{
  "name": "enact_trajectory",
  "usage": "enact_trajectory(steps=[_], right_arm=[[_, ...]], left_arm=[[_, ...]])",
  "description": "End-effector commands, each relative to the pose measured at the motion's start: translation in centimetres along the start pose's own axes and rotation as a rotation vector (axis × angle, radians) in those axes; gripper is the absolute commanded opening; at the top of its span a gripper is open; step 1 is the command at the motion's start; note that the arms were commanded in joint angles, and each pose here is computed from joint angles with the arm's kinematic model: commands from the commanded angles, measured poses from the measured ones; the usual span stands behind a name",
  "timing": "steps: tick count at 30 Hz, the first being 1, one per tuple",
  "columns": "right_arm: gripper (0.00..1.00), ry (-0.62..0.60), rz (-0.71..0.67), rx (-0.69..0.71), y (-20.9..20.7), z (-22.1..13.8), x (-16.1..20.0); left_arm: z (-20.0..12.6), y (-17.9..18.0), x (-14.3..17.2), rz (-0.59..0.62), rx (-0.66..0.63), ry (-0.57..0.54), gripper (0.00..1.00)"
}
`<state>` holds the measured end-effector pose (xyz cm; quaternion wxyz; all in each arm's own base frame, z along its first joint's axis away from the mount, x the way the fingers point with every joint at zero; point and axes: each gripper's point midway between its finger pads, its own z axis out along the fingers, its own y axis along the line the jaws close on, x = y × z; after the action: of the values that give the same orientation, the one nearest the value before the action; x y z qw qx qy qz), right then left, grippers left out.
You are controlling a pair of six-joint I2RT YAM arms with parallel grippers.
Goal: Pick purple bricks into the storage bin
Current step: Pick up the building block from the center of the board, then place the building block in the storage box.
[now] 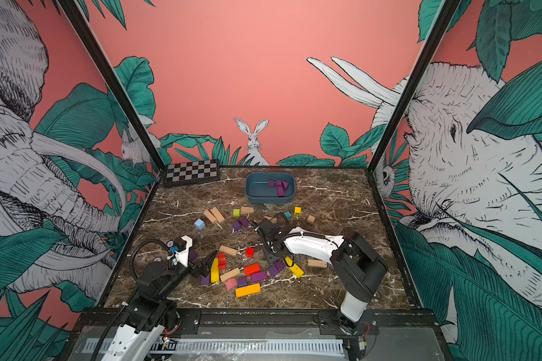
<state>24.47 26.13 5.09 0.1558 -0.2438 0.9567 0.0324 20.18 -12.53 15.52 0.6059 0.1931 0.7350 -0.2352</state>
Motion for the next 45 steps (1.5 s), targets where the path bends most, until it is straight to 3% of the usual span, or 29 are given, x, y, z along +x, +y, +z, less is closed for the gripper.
enact_trajectory(steps=[1,9,14,30,45], right_arm=[[0.51,-0.09,-0.021,0.021,-0.5,-3.7,-3.0],[0.52,-0.297,-0.06,0.06,-1.9,-9.4,-11.4],[0.52,-0.397,-0.047,0.078,-3.8,-10.1,-17.7],[0.5,-0.525,0.072,0.089,-8.5,-1.9,-30.9],[0.52,-0.616,0.056,0.081,-9.0,5.9,-35.4]], left_arm=[[0.1,0.1,0.0,0.012,-0.003,-0.011,0.99],[0.1,0.0,0.0,0.007,0.004,-0.012,0.99],[0.1,0.0,-0.1,0.008,0.004,-0.014,0.99],[0.1,0.1,-0.1,0.011,-0.002,-0.014,0.99],[0.1,-0.1,-0.2,0.01,0.006,-0.021,0.99]])
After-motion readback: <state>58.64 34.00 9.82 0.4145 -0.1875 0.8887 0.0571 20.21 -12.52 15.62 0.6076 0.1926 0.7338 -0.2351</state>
